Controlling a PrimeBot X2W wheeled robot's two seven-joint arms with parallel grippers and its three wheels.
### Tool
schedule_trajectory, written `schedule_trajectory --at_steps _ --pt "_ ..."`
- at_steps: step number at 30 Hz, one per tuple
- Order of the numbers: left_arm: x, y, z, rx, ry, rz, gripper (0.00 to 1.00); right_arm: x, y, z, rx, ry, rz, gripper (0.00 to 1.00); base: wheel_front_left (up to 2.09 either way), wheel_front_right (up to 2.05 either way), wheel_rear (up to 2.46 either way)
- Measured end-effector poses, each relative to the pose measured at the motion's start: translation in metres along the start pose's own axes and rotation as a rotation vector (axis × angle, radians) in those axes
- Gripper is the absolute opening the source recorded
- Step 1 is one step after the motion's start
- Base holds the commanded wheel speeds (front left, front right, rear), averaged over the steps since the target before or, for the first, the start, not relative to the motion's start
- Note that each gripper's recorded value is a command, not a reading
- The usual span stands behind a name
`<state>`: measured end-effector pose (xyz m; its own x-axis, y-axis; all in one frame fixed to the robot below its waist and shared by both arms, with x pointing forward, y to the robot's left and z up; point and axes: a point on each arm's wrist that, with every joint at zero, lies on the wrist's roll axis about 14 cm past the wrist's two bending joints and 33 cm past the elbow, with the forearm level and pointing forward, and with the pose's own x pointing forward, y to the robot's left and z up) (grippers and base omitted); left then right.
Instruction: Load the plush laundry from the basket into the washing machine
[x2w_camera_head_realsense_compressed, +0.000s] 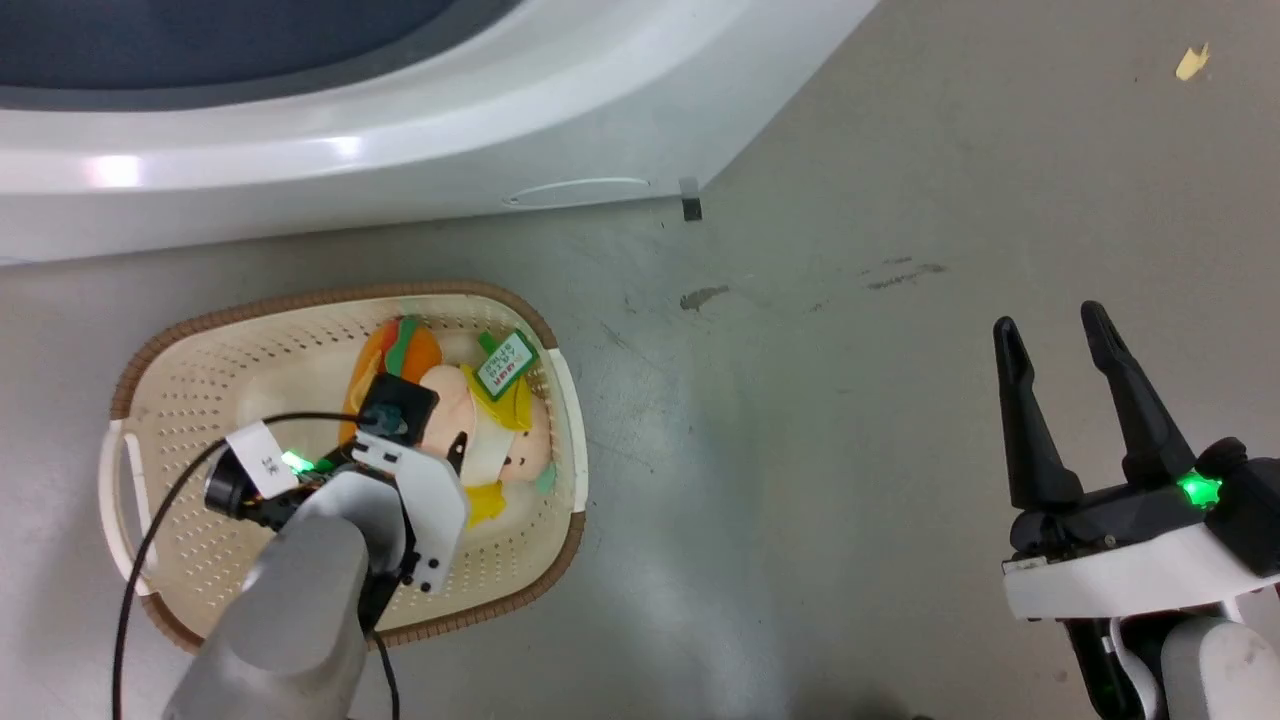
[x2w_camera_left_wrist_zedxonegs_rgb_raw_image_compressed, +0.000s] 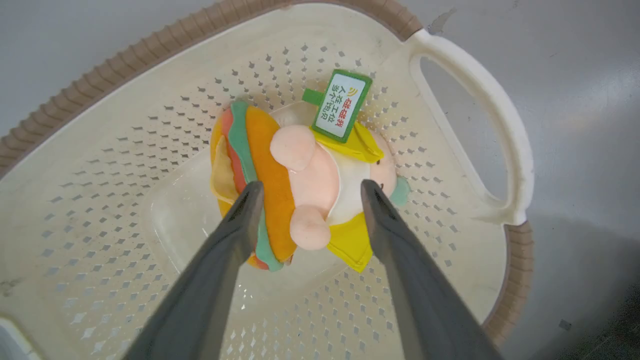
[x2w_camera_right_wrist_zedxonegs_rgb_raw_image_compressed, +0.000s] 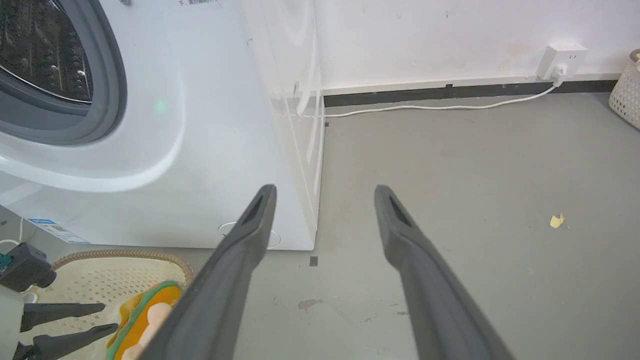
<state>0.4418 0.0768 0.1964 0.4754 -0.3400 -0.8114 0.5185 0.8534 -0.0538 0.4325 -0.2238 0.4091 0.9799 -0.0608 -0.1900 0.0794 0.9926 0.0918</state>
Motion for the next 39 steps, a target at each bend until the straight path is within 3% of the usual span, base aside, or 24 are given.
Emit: schedule_trajectory --at_steps 30,31,32,39 --pt "0.092 0.024 -0.081 0.057 0.291 -0.042 1.0 0.027 -0.018 -0.062 0.018 0.084 -0.049 1.0 0.0 0.0 0.0" --pt "0.095 0.024 -0.082 0.054 0.289 -0.046 0.42 0.028 -0.019 -0.064 0.021 0.086 -0.051 1.0 0.0 0.0 0.0" --pt "0.098 0.022 -0.084 0.052 0.294 -0.052 0.0 0.028 -0.019 -0.066 0.02 0.09 -0.053 1.0 0.0 0.0 0.0" --pt "0.113 0.019 -0.091 0.035 0.302 -0.07 0.0 0.037 -0.026 -0.06 0.019 0.055 -0.065 1.0 0.0 0.0 0.0"
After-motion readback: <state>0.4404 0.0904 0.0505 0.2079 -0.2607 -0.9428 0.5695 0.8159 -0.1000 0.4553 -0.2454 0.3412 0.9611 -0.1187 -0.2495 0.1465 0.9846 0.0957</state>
